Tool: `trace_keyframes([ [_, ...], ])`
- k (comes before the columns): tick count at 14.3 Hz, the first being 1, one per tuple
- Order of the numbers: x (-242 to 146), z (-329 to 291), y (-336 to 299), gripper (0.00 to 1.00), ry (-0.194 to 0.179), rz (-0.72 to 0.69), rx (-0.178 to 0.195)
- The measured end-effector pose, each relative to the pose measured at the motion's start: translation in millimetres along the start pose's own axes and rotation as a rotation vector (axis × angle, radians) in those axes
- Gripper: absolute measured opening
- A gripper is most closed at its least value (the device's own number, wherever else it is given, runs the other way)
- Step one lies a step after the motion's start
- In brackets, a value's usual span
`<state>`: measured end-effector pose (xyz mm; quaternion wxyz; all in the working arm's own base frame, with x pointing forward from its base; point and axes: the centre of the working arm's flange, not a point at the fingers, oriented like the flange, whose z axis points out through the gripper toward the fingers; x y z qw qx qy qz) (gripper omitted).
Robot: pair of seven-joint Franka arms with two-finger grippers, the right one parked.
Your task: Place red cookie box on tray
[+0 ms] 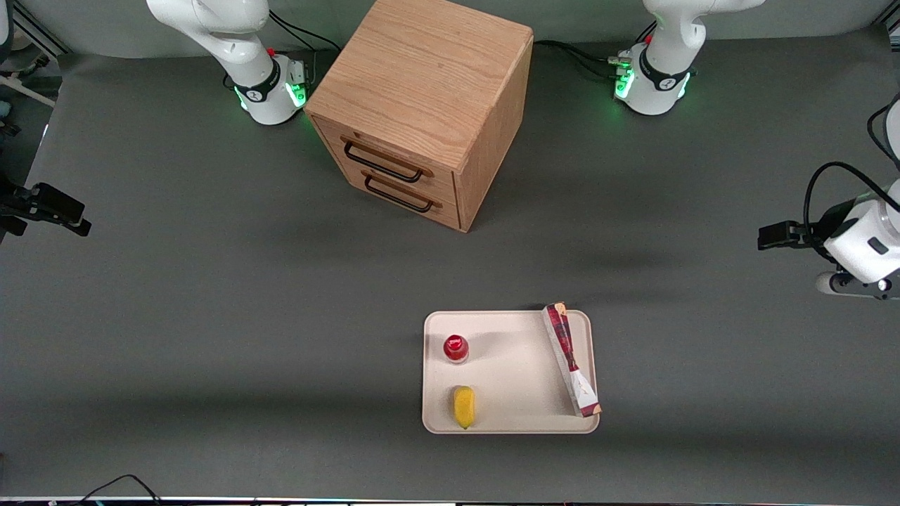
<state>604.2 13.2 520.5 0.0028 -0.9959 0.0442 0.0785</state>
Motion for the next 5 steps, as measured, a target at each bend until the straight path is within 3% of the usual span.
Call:
trace_keyframes([
  [5,-17,-55,2,1.00,0.031,0.016,0.005],
])
